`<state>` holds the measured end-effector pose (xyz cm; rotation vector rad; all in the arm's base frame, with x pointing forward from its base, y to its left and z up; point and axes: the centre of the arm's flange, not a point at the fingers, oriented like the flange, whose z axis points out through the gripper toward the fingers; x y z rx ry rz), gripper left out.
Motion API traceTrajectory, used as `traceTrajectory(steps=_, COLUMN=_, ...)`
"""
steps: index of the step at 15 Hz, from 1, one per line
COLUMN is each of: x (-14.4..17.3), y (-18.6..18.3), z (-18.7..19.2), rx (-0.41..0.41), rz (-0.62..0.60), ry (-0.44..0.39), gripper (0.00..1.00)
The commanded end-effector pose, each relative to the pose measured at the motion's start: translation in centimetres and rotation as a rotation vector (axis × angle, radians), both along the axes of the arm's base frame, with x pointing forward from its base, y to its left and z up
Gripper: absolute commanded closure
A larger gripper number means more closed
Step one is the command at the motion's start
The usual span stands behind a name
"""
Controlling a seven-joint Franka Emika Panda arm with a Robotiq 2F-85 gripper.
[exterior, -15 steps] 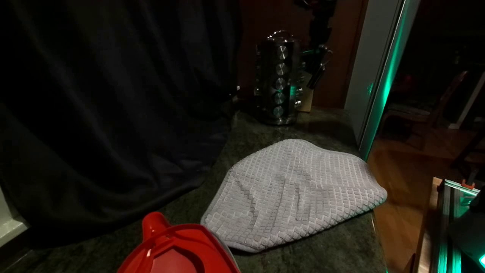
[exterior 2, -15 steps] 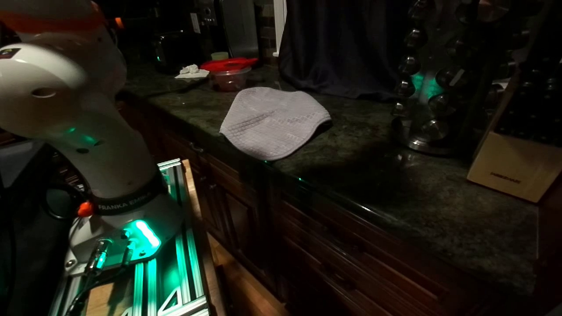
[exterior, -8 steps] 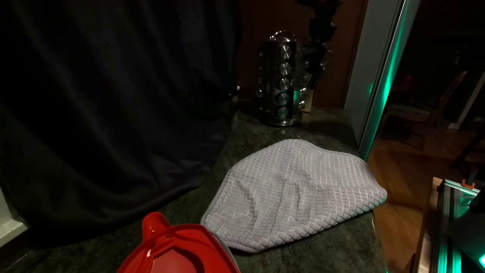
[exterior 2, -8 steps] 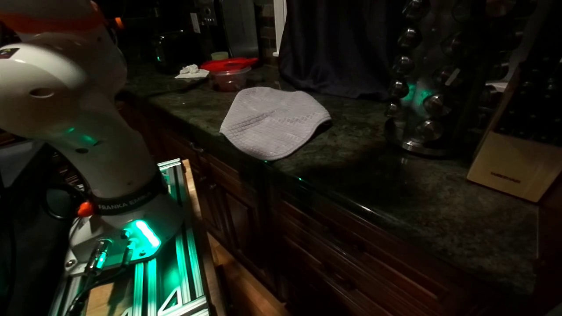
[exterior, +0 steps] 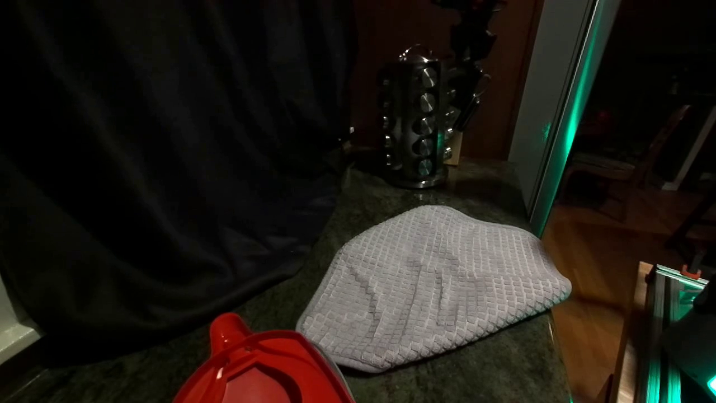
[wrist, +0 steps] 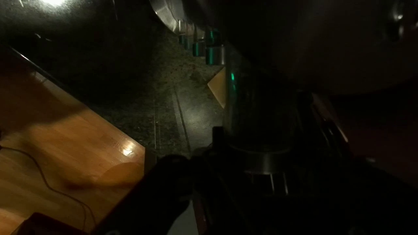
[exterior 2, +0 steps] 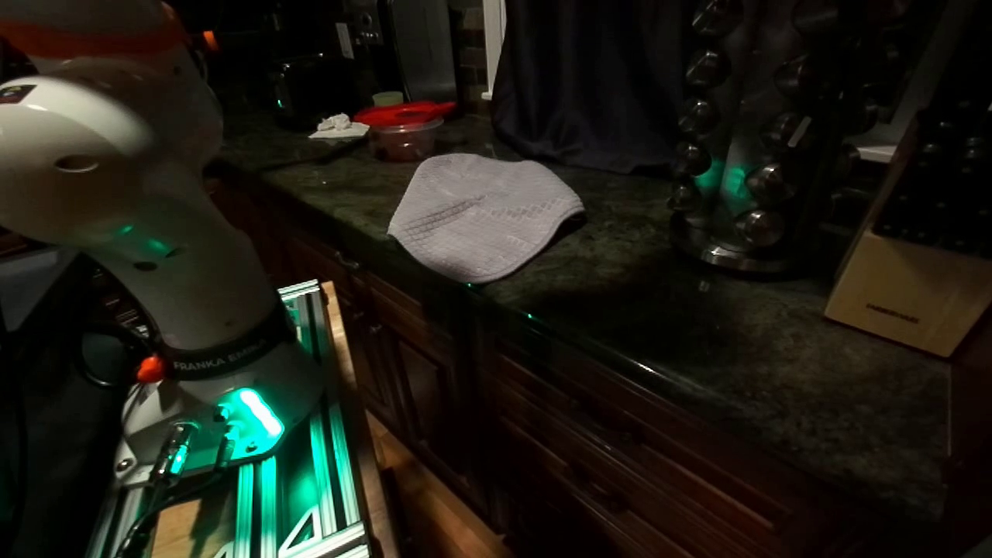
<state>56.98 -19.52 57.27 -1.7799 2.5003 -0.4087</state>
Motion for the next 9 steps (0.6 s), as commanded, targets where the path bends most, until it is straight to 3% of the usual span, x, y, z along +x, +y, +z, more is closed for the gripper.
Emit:
traceTrajectory(steps=1, x=0.6, y=0.2, z=1.5, rx=-0.026, rz=-0.006, ry=0.014, gripper=0.75)
traceTrajectory(steps=4, x=1.0, y=0.3, z=0.6, rx=0.136, rz=0.036, ry=0.051, gripper=0.75)
traceTrajectory(steps=6, x=1.2, y=-0.1, z=0.2, rx=0.200, rz=0.018, ry=0.075, gripper=0.75)
traceTrajectory(steps=9, x=1.5, y=-1.2, z=-0.4, rx=0.217, rz=-0.024, ry=0.095, gripper=0.75)
